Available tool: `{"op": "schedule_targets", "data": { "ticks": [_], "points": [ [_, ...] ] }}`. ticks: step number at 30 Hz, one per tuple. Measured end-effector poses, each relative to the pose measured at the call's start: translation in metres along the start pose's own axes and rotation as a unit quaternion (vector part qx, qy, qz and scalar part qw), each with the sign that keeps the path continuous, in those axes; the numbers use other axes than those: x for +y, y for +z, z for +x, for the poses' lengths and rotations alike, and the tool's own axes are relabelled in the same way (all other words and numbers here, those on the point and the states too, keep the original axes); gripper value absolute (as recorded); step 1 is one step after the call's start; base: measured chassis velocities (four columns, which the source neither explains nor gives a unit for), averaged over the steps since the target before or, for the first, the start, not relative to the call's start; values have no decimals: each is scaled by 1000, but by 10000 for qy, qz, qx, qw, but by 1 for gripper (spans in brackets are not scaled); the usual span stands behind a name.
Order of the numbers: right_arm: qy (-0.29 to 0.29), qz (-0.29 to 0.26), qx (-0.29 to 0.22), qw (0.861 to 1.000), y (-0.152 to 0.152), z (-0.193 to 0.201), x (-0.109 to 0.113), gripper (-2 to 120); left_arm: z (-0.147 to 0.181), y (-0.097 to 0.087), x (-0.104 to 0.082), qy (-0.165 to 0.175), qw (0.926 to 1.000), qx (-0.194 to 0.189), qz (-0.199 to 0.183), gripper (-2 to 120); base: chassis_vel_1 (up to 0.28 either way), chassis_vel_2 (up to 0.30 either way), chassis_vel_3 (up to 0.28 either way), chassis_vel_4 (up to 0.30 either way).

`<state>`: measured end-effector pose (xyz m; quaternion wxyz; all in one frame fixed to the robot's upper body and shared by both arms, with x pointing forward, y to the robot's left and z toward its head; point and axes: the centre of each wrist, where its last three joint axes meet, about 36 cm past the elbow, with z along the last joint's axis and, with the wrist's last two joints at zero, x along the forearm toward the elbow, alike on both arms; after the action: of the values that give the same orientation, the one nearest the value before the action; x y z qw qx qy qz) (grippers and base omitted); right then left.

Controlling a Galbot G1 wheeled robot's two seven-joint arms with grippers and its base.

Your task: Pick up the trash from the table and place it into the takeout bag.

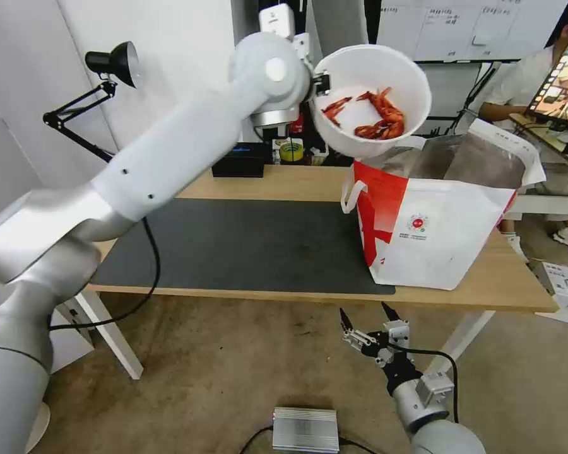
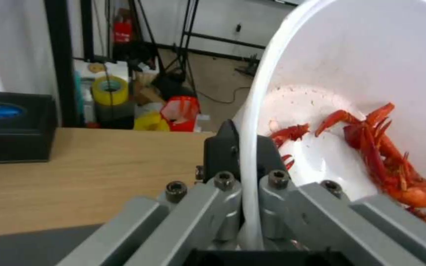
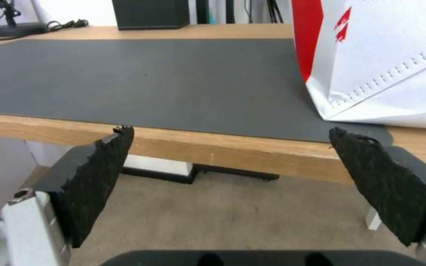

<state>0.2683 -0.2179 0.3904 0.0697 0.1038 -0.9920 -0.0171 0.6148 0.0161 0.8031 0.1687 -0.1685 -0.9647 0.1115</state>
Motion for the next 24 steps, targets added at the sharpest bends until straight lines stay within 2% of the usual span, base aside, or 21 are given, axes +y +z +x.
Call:
{"op": "schedule_targets", "data": {
  "ticks": [7, 8, 10, 11, 13, 14, 16, 17, 19, 20, 22, 24],
  "points": [
    [-1, 0, 0, 10000, 0, 0, 0, 100, -25, 27, -31, 76, 9999, -98, 22, 0, 0, 0, 0, 0],
    [-1, 0, 0, 10000, 0, 0, 0, 100, -25, 27, -31, 76, 9999, -98, 22, 0, 0, 0, 0, 0],
    [0, 0, 0, 10000, 0, 0, 0, 100, -35, 41, -42, 108, 9999, -105, -1, 0, 0, 0, 0, 0],
    [0, 0, 0, 10000, 0, 0, 0, 100, -35, 41, -42, 108, 9999, -105, -1, 0, 0, 0, 0, 0],
    [-1, 0, 0, 10000, 0, 0, 0, 100, -46, 58, -53, 151, 9997, -175, -58, 0, 0, 0, 0, 0],
    [-1, 0, 0, 10000, 0, 0, 0, 100, -46, 58, -53, 151, 9997, -175, -58, 0, 0, 0, 0, 0],
    [-1, 0, -1, 10000, 0, 0, 0, 100, -56, 75, -62, 172, 9995, -262, -83, 0, 0, 0, 0, 0],
    [-1, 0, -1, 10000, 0, 0, 0, 100, -56, 75, -62, 172, 9995, -262, -83, 0, 0, 0, 0, 0],
    [0, 0, 0, 10000, 0, 0, 0, 100, -64, 91, -66, 146, 9991, -374, -165, 0, 0, 0, 0, 0],
    [0, 0, 0, 10000, 0, 0, 0, 100, -64, 91, -66, 146, 9991, -374, -165, 0, 0, 0, 0, 0],
    [-1, 0, 0, 10000, 0, 0, 0, 100, -69, 106, -66, 200, 9979, -515, -329, 0, 0, 0, 0, 0],
    [0, 0, 0, 10000, 0, 0, 0, 100, -70, 113, -66, 249, 9969, -600, -434, 0, 0, 0, 0, 0]
  ]
}}
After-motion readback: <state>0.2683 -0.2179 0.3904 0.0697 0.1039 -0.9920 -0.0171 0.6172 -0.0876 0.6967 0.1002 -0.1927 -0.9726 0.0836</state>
